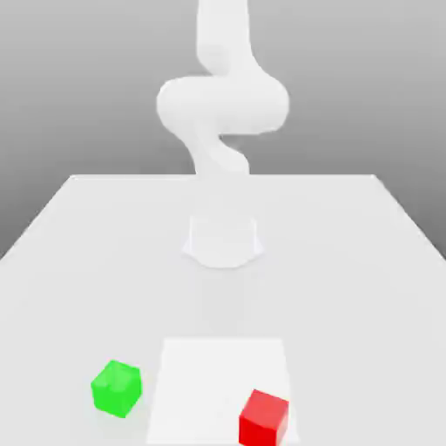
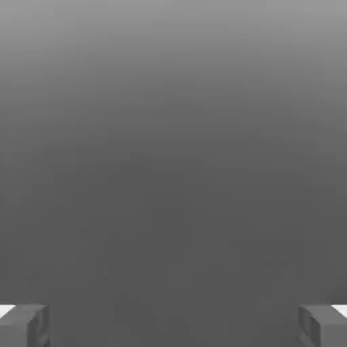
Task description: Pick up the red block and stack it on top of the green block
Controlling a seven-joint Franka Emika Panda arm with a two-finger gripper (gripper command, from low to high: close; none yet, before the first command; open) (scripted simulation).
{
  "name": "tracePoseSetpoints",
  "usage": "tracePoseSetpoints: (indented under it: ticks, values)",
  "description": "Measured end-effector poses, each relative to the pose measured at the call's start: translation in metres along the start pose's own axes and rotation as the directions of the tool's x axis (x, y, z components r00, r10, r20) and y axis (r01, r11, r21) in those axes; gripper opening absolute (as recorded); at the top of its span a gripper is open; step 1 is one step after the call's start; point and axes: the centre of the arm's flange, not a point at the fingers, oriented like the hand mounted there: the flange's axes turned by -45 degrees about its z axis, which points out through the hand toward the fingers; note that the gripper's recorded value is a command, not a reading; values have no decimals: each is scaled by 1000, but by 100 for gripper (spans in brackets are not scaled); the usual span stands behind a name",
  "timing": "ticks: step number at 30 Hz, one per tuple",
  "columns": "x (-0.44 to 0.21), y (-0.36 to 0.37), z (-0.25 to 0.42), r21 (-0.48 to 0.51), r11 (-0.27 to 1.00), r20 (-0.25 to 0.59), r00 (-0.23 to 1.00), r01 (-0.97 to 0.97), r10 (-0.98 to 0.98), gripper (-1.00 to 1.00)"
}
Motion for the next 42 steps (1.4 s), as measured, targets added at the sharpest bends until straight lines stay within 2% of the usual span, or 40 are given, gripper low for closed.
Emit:
tracePoseSetpoints:
  ticks: [10,21,26,30,31,38,42]
  values:
    - [-40,-20,193,-120,987,265,954,-111,140,0]
    - [-157,-35,360,-217,951,510,805,-218,301,0]
    - [-224,-46,413,-251,929,601,709,-271,369,0]
    - [-262,-48,453,-258,925,612,693,-280,380,0]
    - [-271,-48,461,-258,925,613,692,-280,380,-100]
    - [-272,-48,462,-257,925,613,693,-280,380,-100]
    - [-242,-48,429,-257,925,613,693,-280,380,-100]
